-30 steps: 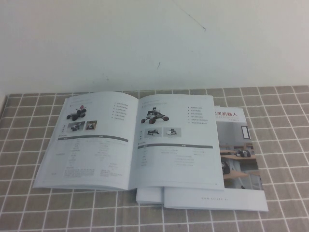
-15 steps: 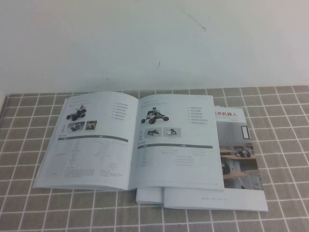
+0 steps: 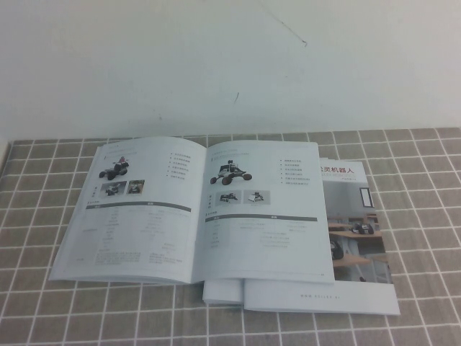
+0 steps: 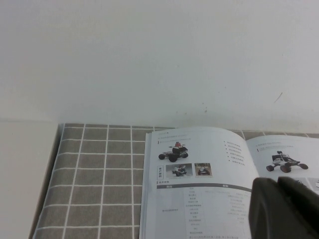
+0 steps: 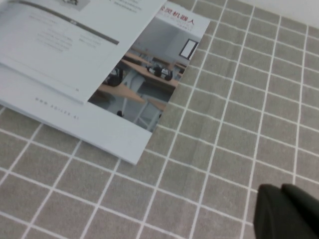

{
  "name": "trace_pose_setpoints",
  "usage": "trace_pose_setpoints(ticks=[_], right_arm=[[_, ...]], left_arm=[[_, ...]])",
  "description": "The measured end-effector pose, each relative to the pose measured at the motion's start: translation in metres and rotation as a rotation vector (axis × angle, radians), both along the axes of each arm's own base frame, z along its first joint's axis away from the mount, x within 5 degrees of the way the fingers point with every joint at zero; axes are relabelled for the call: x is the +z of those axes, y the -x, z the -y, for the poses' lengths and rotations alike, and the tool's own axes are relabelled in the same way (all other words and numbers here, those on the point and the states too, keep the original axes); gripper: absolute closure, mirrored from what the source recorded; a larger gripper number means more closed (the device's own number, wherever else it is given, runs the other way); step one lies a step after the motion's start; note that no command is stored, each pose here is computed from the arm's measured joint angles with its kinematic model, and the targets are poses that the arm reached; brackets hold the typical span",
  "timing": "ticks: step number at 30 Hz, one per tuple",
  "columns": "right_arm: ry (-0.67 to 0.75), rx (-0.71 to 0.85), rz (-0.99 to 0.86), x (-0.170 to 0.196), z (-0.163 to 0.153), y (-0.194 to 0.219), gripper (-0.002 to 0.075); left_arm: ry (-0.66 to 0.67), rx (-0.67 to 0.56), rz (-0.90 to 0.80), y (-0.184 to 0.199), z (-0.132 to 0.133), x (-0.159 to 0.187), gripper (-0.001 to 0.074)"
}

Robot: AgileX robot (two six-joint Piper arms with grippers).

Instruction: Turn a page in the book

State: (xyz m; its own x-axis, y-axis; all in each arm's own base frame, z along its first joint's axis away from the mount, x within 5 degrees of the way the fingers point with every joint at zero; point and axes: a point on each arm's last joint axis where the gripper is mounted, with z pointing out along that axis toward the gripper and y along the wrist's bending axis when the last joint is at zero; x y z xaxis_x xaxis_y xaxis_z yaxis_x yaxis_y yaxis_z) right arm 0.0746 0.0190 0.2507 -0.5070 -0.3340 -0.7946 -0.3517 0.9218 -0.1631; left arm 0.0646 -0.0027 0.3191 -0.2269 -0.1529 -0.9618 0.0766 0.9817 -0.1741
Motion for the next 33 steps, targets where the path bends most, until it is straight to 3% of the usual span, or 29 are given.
trace_pose_setpoints(ticks=[9, 14, 20, 27, 33], right_arm=[[0.01, -0.003, -0.029, -0.003, 0.001, 0.001, 0.0727], [0.01, -0.003, -0.029, -0.003, 0.001, 0.001, 0.0727], [0.011, -0.004, -0.031, -0.004, 0.001, 0.002, 0.0727], [0.011, -0.004, -0.031, -0.004, 0.001, 0.002, 0.0727], [0.008, -0.004, -0.035, -0.004, 0.001, 0.002, 0.0727]], left_arm=[[-0.003, 0.004, -0.008, -0.001, 0.0, -0.005, 0.0736], [-0.018, 0.098, -0.002, 0.008, -0.007, -0.017, 0.0736], [-0.071, 0.142, 0.006, 0.017, -0.006, -0.058, 0.0736], [-0.09, 0.15, -0.033, 0.011, -0.006, -0.135, 0.0736], [-0.098, 0.121, -0.071, 0.012, -0.004, -0.145, 0.0736]])
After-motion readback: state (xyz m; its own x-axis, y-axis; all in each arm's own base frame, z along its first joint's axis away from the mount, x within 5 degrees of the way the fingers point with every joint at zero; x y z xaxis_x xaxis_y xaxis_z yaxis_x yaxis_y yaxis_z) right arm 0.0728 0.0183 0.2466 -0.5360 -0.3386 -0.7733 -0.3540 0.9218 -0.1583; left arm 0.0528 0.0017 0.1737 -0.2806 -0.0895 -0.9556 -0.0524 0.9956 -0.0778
